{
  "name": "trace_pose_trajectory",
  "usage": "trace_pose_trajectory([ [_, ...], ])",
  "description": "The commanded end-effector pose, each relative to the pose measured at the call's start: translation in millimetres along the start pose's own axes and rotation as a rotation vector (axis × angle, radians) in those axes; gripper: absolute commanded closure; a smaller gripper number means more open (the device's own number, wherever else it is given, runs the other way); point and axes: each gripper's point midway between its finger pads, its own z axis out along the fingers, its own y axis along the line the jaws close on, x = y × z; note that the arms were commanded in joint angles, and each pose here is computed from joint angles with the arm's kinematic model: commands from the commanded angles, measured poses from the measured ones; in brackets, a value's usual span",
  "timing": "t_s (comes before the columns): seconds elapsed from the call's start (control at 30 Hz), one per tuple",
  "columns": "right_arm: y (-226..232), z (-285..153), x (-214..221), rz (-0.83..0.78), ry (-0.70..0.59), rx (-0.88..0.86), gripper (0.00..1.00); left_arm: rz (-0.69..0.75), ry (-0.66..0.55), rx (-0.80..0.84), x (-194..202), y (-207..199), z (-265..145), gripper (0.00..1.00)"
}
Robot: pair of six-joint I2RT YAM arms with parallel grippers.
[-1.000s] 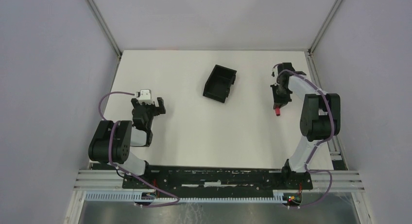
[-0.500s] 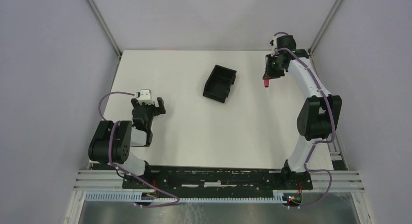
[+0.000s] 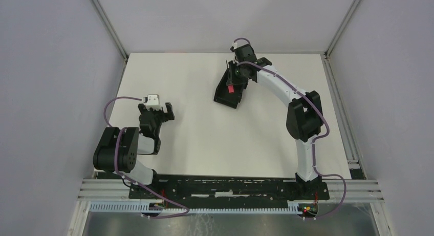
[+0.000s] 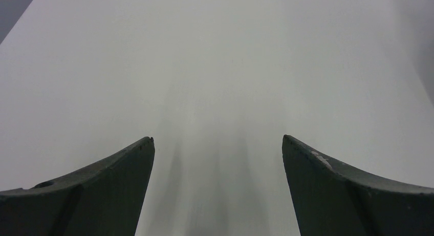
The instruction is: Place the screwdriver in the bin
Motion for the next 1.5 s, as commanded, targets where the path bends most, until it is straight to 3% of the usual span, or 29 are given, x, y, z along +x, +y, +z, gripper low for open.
trace_pose_trajectory([
  [0.0, -9, 20, -11, 0.02, -0.049, 0.07, 1.0, -0.017, -0.048, 0.007, -15, -1, 4, 0.0],
  [0.13, -20, 37, 2, 0.008, -0.03, 0.132, 1.0, -0.017, -0.048, 0.007, -15, -1, 4, 0.0],
  [0.2, -23, 41, 3, 0.001, -0.028, 0.148, 0.9, -0.017, -0.049, 0.006, -15, -1, 4, 0.0],
  [0.3, -22, 43, 4, -0.008, -0.025, 0.147, 0.66, -0.017, -0.047, 0.007, -15, -1, 4, 0.0],
  [0.4, -14, 38, -3, -0.022, -0.048, 0.14, 0.54, -0.017, -0.048, 0.007, -15, -1, 4, 0.0],
  [0.8, 6, -22, -64, -0.041, -0.253, 0.14, 0.44, -0.017, -0.049, 0.007, -15, -1, 4, 0.0],
  [0.87, 8, -38, -74, -0.051, -0.289, 0.14, 0.33, -0.017, -0.049, 0.007, -15, -1, 4, 0.0],
  [0.97, 7, -65, -86, -0.075, -0.35, 0.154, 0.02, -0.017, -0.049, 0.007, -15, -1, 4, 0.0],
  [1.2, -27, -139, -99, -0.186, -0.526, 0.266, 0.02, -0.017, -0.049, 0.006, -15, -1, 4, 0.0],
  [1.33, -66, -171, -76, -0.248, -0.604, 0.421, 0.02, -0.017, -0.047, 0.005, -15, -1, 4, 0.0],
  [1.47, -107, -187, -22, -0.281, -0.686, 0.532, 0.02, -0.017, -0.049, 0.006, -15, -1, 4, 0.0],
])
